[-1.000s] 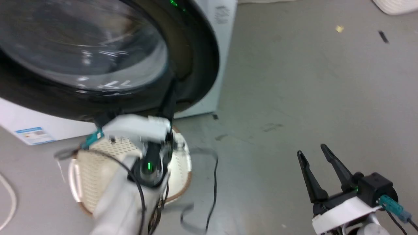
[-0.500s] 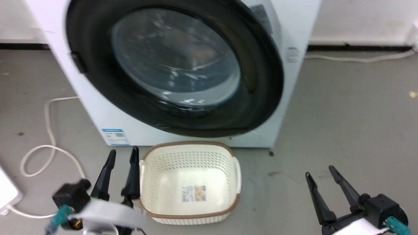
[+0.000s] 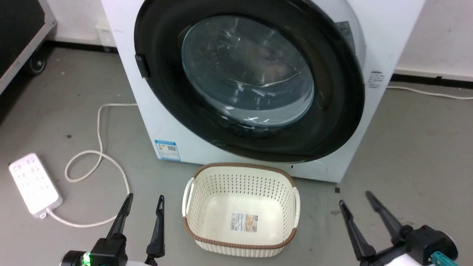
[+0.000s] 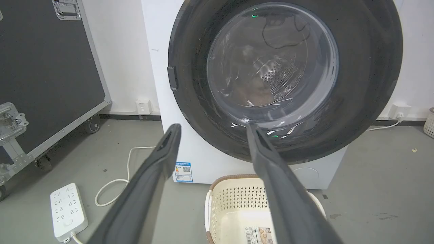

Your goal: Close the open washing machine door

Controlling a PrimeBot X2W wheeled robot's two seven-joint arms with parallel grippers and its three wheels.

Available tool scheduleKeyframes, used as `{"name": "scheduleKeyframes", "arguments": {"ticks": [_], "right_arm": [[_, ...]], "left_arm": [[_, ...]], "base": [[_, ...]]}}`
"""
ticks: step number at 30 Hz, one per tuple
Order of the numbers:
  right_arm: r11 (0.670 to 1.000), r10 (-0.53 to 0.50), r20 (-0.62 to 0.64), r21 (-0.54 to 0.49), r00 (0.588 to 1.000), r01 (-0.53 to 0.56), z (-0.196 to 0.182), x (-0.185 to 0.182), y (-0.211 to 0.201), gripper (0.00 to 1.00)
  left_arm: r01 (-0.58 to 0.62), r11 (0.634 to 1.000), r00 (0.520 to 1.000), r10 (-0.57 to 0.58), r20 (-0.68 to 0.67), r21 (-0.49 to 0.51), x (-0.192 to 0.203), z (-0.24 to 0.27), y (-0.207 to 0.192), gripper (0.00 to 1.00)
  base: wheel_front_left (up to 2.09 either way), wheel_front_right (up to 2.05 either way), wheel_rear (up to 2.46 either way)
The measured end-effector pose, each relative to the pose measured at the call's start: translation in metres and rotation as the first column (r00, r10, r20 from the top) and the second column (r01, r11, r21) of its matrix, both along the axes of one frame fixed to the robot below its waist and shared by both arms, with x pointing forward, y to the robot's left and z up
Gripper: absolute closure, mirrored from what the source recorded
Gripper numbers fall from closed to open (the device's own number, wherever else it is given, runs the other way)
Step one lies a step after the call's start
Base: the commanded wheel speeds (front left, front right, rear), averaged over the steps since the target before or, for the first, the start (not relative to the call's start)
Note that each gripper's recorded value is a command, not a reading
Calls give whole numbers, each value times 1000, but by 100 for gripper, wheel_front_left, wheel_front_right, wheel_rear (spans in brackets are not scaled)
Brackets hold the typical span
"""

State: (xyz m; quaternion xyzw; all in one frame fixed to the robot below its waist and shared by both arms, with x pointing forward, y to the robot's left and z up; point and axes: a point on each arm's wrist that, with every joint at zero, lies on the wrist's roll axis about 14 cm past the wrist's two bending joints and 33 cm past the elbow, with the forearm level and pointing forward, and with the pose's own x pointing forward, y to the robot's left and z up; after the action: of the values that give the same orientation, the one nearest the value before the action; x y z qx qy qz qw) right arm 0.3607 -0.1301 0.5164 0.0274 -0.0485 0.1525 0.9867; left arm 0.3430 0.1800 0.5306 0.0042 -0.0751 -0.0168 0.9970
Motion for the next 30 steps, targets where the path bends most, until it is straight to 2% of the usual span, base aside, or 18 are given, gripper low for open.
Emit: {"name": "scheduleKeyframes", "arguments": {"ticks": [1,2,6,12,13,14,18,19,20,21,22,23,26,28,30], "right_arm": [[1000,8,-6,-4,1000,-8,-2,1,1,61],[1000,17,-9,-11,1000,-17,-3,3,2,100],[998,52,7,-37,999,-52,1,17,4,100],[984,167,6,-60,986,-166,12,72,15,100],[984,167,6,-60,986,-166,12,72,15,100],[969,230,-24,-80,973,-232,15,109,23,100],[962,257,-47,-79,965,-260,16,137,28,100],[959,267,-61,-84,962,-271,17,155,29,100],[959,267,-61,-84,962,-271,17,155,29,100],[959,263,-71,-89,962,-269,17,173,27,100],[959,263,-71,-89,962,-269,17,173,27,100],[964,240,-87,-92,967,-248,16,193,21,100],[968,201,-109,-127,973,-215,10,217,11,100],[985,101,-143,-123,985,-119,1,253,-10,100],[987,85,-148,-121,985,-103,0,258,-14,100]], "left_arm": [[-3,1000,1000,3,-6,2,0,-2,1,0],[-6,1000,1000,6,-14,6,1,-4,1,0],[-13,1000,1000,13,-26,6,6,-9,0,0],[-28,1000,998,28,-51,5,26,-18,-5,0],[-28,1000,998,28,-51,5,26,-18,-5,0],[-31,999,996,32,-83,5,34,-29,-9,0],[-50,999,993,51,-104,11,38,-36,-5,0],[-59,998,992,61,-111,15,41,-39,-2,0],[-59,998,992,61,-111,15,41,-39,-2,0],[-69,997,991,70,-117,17,42,-41,0,0],[-69,997,991,70,-117,17,42,-41,0,0],[-79,997,989,81,-126,20,44,-43,2,0],[-96,995,987,98,-126,25,46,-44,6,0],[-125,992,983,129,-131,32,45,-45,12,0],[-128,991,982,131,-133,32,44,-45,12,0]], "base": [[0,0,0],[0,0,0],[0,0,0],[0,0,0],[0,0,0],[0,0,0],[0,0,0],[0,0,0],[0,0,0],[0,0,0],[0,0,0],[0,0,0],[0,0,0],[0,0,0],[0,0,0]]}}
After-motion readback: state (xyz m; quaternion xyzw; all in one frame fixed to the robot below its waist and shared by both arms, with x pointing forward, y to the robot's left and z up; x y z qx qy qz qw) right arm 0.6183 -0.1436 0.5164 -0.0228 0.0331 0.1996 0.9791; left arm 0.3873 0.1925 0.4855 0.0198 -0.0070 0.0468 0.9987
